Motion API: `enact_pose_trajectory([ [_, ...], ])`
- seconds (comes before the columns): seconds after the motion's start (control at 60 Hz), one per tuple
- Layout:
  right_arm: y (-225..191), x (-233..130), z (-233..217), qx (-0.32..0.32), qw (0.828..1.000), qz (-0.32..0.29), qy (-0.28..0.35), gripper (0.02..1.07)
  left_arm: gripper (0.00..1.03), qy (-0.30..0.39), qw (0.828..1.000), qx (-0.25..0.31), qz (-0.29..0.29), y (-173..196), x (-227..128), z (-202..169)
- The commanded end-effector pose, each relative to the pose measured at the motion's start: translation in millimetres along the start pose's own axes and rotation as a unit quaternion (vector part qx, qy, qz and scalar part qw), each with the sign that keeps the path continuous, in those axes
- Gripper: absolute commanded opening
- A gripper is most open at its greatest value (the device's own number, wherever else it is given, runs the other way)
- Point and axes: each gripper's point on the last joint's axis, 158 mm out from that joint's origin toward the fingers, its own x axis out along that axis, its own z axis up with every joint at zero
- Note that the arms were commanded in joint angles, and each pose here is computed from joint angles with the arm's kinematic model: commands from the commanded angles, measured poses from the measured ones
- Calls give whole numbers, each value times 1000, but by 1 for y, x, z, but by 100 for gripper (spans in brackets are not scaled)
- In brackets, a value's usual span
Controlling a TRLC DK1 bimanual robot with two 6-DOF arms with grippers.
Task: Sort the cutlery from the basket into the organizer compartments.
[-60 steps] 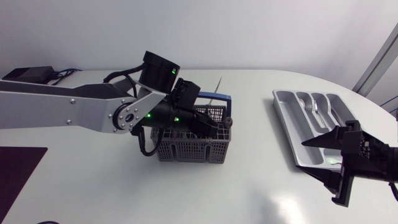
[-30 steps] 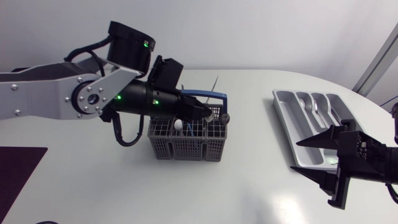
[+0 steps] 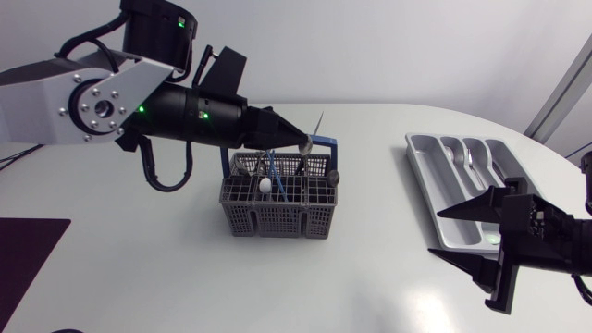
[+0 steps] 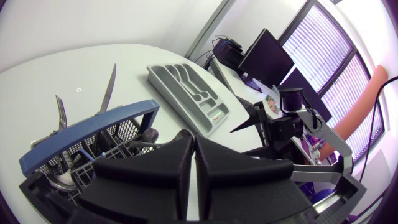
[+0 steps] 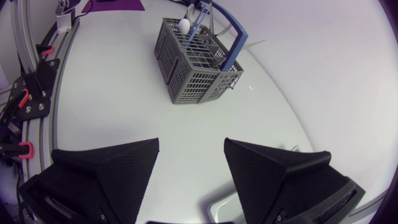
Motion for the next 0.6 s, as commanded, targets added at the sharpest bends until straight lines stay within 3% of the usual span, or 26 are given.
enact_pose_trajectory([
  [0.0, 1, -2, 10, 11, 1000, 5, -6, 78, 4, -16, 1000, -1, -18, -13, -13, 18],
  [0.267, 10, -3, 55, 18, 998, 44, -40, 78, 3, 44, 995, -6, -94, -48, -5, -10],
  [0.583, 40, 3, 107, 18, 989, 123, -77, 78, 3, 120, 982, 37, -142, -76, 9, -47],
])
